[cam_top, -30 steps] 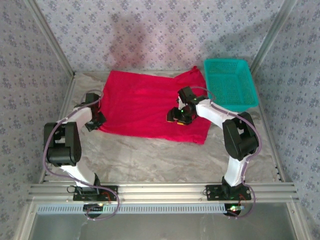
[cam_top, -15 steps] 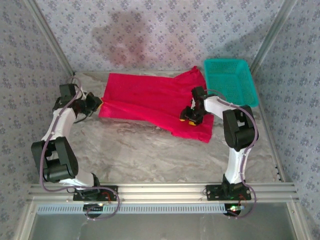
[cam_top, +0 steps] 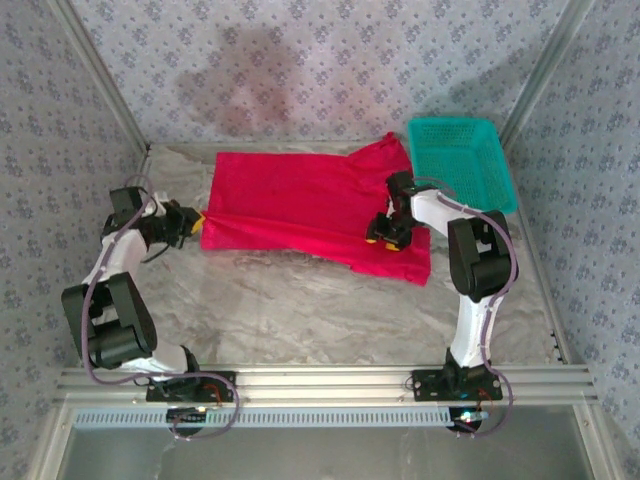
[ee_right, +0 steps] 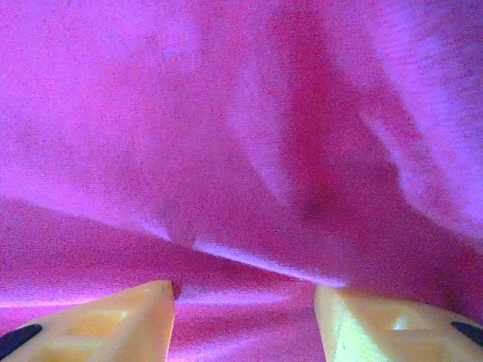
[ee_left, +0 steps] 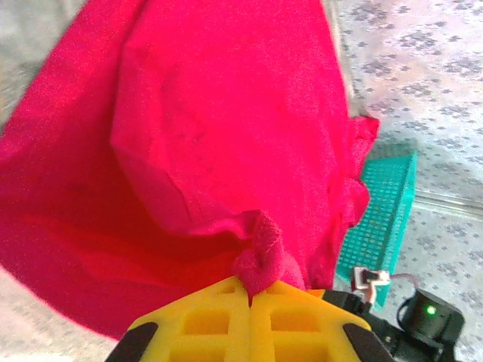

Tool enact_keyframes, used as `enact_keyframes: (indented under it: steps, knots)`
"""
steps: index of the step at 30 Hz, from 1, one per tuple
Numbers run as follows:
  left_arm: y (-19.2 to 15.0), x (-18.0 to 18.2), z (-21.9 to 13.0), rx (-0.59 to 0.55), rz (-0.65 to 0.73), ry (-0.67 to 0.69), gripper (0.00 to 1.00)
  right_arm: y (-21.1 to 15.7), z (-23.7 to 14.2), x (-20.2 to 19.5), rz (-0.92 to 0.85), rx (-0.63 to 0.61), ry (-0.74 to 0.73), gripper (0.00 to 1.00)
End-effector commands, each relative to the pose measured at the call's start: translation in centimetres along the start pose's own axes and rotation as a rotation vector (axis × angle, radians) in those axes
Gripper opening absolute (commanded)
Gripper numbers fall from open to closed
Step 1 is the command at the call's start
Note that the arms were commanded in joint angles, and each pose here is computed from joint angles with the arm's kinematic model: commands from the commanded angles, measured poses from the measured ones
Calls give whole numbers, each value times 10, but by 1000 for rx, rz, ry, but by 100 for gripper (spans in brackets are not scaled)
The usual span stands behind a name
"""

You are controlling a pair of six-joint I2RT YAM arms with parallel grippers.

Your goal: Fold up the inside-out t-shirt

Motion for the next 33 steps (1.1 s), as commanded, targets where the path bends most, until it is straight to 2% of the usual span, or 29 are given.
enact_keyframes:
  steps: [1, 2, 6, 10, 11, 12, 16, 21, 24, 27, 33]
  knots:
    - [-19, 9, -16, -32, 13, 115, 1, -9, -27, 19, -73, -3, 30, 56]
    - [-25, 13, -19, -37, 13, 141, 2, -10, -37, 26, -92, -16, 51, 56]
    - [-37, 30, -34, -91, 17, 318, 14, -14, -69, 41, -136, -60, 89, 57]
    - [-40, 43, -53, -180, 15, 497, 41, -18, -88, 46, -153, -86, 119, 57]
    - [-41, 43, -58, -207, 19, 518, 46, -20, -92, 47, -160, -94, 123, 58]
    - [-42, 41, -62, -233, 26, 524, 47, -23, -94, 47, -162, -100, 122, 58]
    - [-53, 30, -60, -242, 68, 476, 48, -28, -97, 45, -172, -100, 123, 58]
    - [-81, 33, -21, -86, 140, 476, 48, -30, -88, 44, -166, -81, 133, 57]
    - [-93, 48, -1, 0, 148, 542, 40, -31, -84, 46, -171, -72, 140, 57]
    - [-94, 63, -1, -19, 135, 628, 34, -32, -84, 48, -178, -67, 142, 56]
    - [-86, 69, -4, -79, 137, 652, 35, -34, -82, 45, -186, -48, 139, 57]
Point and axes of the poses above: each hand's point on the last joint's axis, 136 mm out from that joint toward the fingers, its own z axis out along the fingers, its own x axis along the line the jaws close on, y = z × x, the point moved 7 cm from there along -z, back along the fingers, and after that the axes turned 8 degrees about z, right-handed, at the moved point
